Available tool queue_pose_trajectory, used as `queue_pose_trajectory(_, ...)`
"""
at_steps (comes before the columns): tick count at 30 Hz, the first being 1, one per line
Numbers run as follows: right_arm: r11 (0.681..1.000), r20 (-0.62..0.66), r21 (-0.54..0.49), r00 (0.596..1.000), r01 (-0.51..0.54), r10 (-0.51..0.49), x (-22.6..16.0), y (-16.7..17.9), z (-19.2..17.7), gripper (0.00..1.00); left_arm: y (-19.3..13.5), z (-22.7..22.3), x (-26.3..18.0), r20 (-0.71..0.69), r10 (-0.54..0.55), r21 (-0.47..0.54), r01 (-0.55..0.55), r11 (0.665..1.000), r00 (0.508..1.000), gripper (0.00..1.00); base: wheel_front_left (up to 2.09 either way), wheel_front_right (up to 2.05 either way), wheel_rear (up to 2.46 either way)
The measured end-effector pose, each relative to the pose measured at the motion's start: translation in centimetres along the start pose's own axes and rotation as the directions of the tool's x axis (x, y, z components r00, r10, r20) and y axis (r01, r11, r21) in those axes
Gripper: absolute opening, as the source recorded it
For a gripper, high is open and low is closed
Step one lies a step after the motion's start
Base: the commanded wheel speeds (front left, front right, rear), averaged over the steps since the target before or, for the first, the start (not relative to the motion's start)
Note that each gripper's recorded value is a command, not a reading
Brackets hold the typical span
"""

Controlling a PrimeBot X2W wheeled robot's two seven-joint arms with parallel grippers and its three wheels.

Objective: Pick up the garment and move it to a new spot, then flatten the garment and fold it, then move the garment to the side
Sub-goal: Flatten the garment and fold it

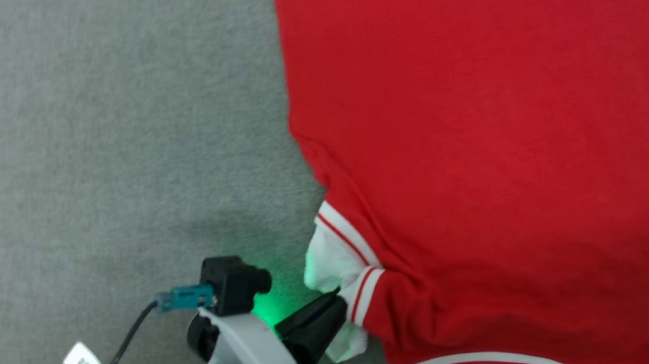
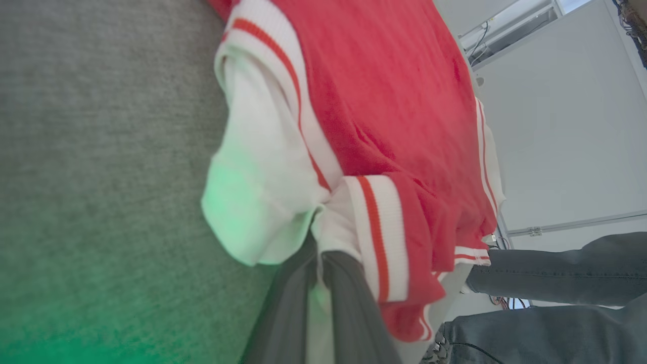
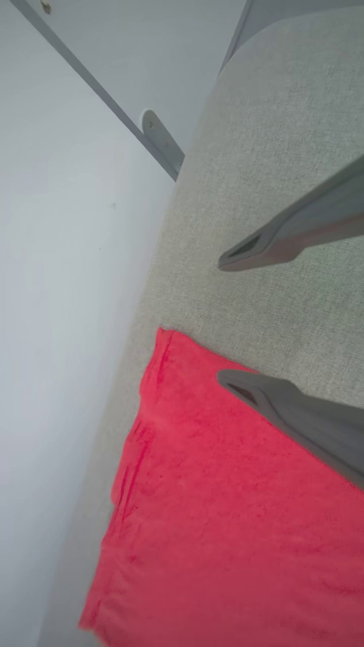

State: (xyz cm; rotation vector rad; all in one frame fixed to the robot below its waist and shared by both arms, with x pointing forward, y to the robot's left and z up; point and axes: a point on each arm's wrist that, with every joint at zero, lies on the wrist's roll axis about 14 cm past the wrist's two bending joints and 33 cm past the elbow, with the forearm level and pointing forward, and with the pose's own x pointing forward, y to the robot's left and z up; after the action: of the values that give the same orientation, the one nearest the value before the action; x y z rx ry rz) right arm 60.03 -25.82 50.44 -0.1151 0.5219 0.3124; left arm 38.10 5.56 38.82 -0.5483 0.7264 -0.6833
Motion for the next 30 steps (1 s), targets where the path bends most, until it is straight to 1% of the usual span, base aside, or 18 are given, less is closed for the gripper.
queue_pose_trajectory(2, 1.0, -0.066, -0.008, 0.998, 0.014, -0.015, 2.8, 0.4, -0.7, 1.0, 0.2, -0.1, 0.4, -0.001, -0.004, -0.006, 0.004, 1.0, 1.0, 0.0, 0.0, 0.0, 0.0)
queue_pose_trajectory(5, 1.0, -0.15, 0.013, 0.988, 0.028, -0.025, 6.0, 0.7, -1.5, 1.0, 0.6, -0.2, 0.9, 0.0, -0.012, -0.021, 0.012, 1.0, 1.0, 0.0, 0.0, 0.0, 0.0)
queue_pose_trajectory(8, 0.997, -0.233, 0.064, 0.972, 0.034, -0.019, 8.7, 1.1, -2.8, 1.0, 1.3, -0.5, 1.2, -0.004, -0.009, -0.037, 0.009, 0.999, 1.0, 0.0, 0.0, 0.0, 0.0)
queue_pose_trajectory(9, 0.996, -0.28, 0.076, 0.96, 0.038, -0.015, 9.4, 1.2, -3.8, 1.0, 1.5, -0.6, 1.4, -0.006, -0.009, -0.043, 0.009, 0.999, 1.0, 0.0, 0.0, 0.0, 0.0)
queue_pose_trajectory(11, 0.995, -0.389, 0.095, 0.921, 0.03, 0.01, 10.6, 2.0, -6.2, 1.0, 1.9, -0.7, 1.6, -0.005, -0.01, -0.051, 0.01, 0.999, 1.0, 0.0, 0.0, 0.0, 0.0)
queue_pose_trajectory(12, 0.993, -0.418, 0.117, 0.908, 0.022, 0.03, 11.1, 2.5, -6.9, 1.0, 2.0, -0.8, 1.7, -0.004, -0.011, -0.056, 0.01, 0.998, 1.0, 0.0, 0.0, 0.0, 0.0)
queue_pose_trajectory(18, 0.988, -0.493, 0.15, 0.868, 0.022, 0.055, 13.0, 2.8, -8.0, 1.0, 2.9, -1.3, 2.2, -0.008, -0.01, -0.08, 0.009, 0.997, 1.0, 0.0, 0.0, 0.0, 0.0)
queue_pose_trajectory(19, 0.987, -0.503, 0.156, 0.862, 0.025, 0.057, 13.2, 2.8, -8.1, 0.61, 2.9, -1.3, 2.3, -0.006, -0.009, -0.08, 0.008, 0.997, 1.0, 0.0, 0.0, 0.0, 0.0)
queue_pose_trajectory(20, 0.987, -0.508, 0.158, 0.859, 0.025, 0.06, 13.3, 2.8, -8.2, 0.44, 3.0, -1.2, 2.4, -0.001, -0.008, -0.08, 0.008, 0.997, 1.0, 0.0, 0.0, 0.0, 0.0)
queue_pose_trajectory(21, 0.987, -0.508, 0.158, 0.859, 0.026, 0.059, 13.3, 2.8, -8.2, 0.18, 3.0, -1.2, 2.4, 0.002, -0.008, -0.08, 0.008, 0.997, 1.0, 0.0, 0.0, 0.0, 0.0)
queue_pose_trajectory(22, 0.987, -0.503, 0.159, 0.863, 0.029, 0.056, 13.2, 2.7, -8.1, 0.18, 3.0, -1.2, 2.4, 0.006, -0.009, -0.079, 0.009, 0.997, 1.0, 0.0, 0.0, 0.0, 0.0)
queue_pose_trajectory(23, 0.987, -0.495, 0.156, 0.867, 0.03, 0.052, 13.2, 2.7, -8.0, 0.0, 3.0, -1.1, 2.5, 0.012, -0.01, -0.075, 0.011, 0.997, 1.0, 0.0, 0.0, 0.0, 0.0)
queue_pose_trajectory(27, 0.99, -0.467, 0.14, 0.882, 0.012, 0.056, 12.5, 3.2, -7.5, 0.0, 3.0, -0.3, 2.3, 0.055, 0.001, -0.054, 0.002, 0.999, 0.998, 0.0, 0.0, 0.0, 0.0)
queue_pose_trajectory(30, 0.995, -0.456, 0.104, 0.888, -0.011, 0.057, 10.9, 3.4, -7.1, 0.0, 2.9, 0.2, 1.9, 0.091, 0.012, -0.042, -0.009, 0.999, 0.996, 0.0, 0.0, 0.0, 0.0)
